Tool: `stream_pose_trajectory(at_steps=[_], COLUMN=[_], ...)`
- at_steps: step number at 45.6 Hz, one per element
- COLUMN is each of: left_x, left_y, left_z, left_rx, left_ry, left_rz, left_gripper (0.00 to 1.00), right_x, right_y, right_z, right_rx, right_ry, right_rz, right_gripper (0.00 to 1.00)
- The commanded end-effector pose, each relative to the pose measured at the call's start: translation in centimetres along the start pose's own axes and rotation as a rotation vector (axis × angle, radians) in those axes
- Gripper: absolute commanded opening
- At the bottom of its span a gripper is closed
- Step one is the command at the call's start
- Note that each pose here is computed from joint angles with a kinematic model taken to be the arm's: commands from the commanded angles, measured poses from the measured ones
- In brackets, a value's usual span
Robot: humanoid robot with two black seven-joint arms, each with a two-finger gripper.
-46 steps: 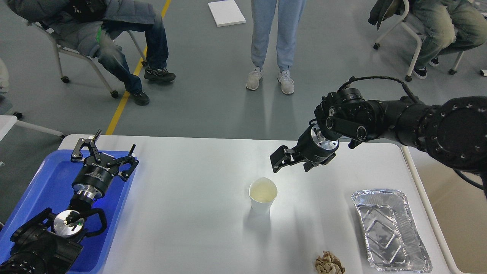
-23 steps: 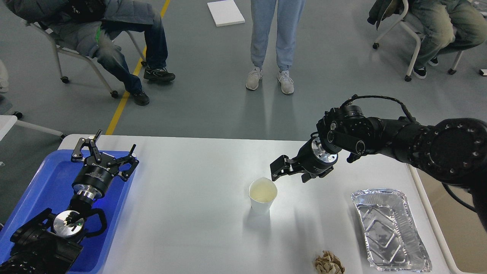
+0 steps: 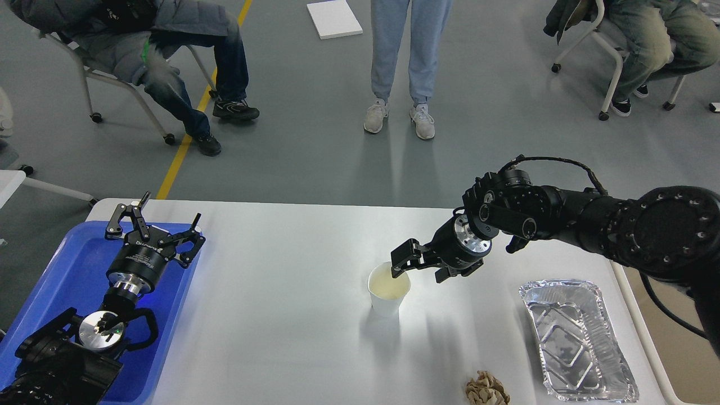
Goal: Tidy desktop
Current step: 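Move the open right gripper down toward the white paper cup, then close the right gripper on the cup's rim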
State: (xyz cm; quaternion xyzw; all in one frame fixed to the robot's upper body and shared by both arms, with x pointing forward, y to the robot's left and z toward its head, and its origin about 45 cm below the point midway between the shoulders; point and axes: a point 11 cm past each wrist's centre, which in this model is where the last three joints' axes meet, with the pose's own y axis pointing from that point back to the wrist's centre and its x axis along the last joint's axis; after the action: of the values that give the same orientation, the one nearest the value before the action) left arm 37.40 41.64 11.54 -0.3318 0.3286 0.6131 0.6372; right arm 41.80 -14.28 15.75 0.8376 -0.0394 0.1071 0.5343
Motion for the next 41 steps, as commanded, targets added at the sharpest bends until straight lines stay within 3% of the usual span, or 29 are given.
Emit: stream_pose_trajectory(at_steps=[1, 29, 41], left_x=[0.0, 0.0, 0.0], left_y=[0.0, 0.0, 0.0], left_z=[0.0, 0.0, 0.0], left_rx=[-0.001, -0.002, -0.002], left_ry=[0.000, 0.001, 0.001], left_rz=[0.000, 0.000, 0.000], left_gripper=[1.00, 1.00, 1.00], right_x=[-1.3, -1.7, -1.6], right_y=[-1.4, -2.3, -2.4], right_z=[1.1, 2.4, 2.8], right_rx=[-0.010, -0.041, -0.068], right_ry=[0.006, 0.063, 0.116], right_rz=[-0.004, 0.034, 0.047], right_gripper=[1.00, 0.97, 0.79])
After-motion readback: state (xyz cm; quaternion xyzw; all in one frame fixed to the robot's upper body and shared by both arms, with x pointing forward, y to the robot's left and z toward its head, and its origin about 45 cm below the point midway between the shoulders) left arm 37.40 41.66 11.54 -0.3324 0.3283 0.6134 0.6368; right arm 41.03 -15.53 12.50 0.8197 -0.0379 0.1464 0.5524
